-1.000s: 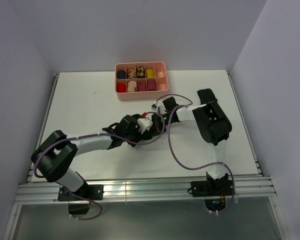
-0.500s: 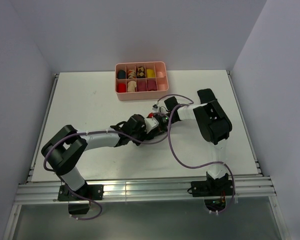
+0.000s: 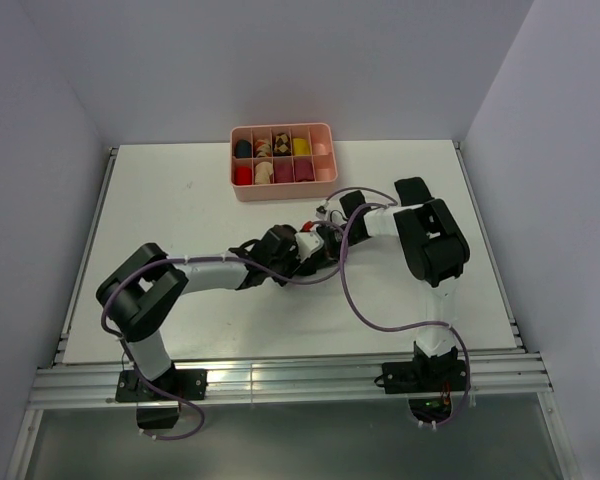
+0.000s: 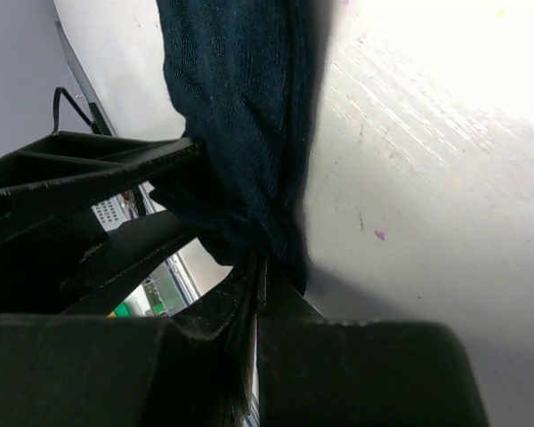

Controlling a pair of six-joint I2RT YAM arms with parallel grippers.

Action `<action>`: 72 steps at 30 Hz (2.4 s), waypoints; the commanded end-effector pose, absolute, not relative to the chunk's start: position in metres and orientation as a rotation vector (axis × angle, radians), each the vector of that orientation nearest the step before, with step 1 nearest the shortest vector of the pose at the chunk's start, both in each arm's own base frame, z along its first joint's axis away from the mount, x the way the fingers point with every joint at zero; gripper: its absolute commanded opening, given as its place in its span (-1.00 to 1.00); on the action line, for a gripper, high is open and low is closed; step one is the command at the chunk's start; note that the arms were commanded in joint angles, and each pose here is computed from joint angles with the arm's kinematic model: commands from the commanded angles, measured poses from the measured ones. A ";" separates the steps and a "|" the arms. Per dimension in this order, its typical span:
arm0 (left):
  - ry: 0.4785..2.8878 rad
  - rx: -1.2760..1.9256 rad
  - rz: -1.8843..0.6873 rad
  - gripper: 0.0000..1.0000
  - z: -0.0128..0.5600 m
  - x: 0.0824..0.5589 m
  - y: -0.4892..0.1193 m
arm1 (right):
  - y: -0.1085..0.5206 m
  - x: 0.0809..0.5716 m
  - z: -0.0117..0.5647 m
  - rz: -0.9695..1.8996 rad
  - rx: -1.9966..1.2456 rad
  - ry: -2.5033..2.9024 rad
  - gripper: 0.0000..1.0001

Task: Roll the socks
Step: Roll the sock at the center of the board.

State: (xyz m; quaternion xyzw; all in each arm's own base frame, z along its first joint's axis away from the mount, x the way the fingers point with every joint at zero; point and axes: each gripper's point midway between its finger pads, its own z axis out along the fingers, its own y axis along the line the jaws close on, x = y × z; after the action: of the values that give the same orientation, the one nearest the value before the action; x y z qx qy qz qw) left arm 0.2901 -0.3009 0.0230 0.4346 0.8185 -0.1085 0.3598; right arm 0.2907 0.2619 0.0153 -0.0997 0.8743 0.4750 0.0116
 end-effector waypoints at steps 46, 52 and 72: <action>2.817 1.075 -1.092 -0.99 0.006 0.261 -0.274 | 0.300 0.267 0.088 0.386 -1.159 1.862 0.27; 2.822 1.055 -1.106 -0.99 0.006 0.260 -0.271 | 0.313 0.261 0.073 0.313 -1.265 1.852 0.22; 2.861 0.980 -1.119 -0.99 0.001 0.257 -0.251 | 0.326 0.257 0.038 0.193 -1.467 1.912 0.20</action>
State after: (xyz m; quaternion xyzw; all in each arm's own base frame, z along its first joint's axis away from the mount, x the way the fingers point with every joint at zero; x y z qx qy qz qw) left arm 0.2522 -0.2676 0.0187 0.2865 0.8746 -0.3880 -0.0498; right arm 0.2571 0.3193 0.0321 -0.5474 0.7520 0.0850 0.3573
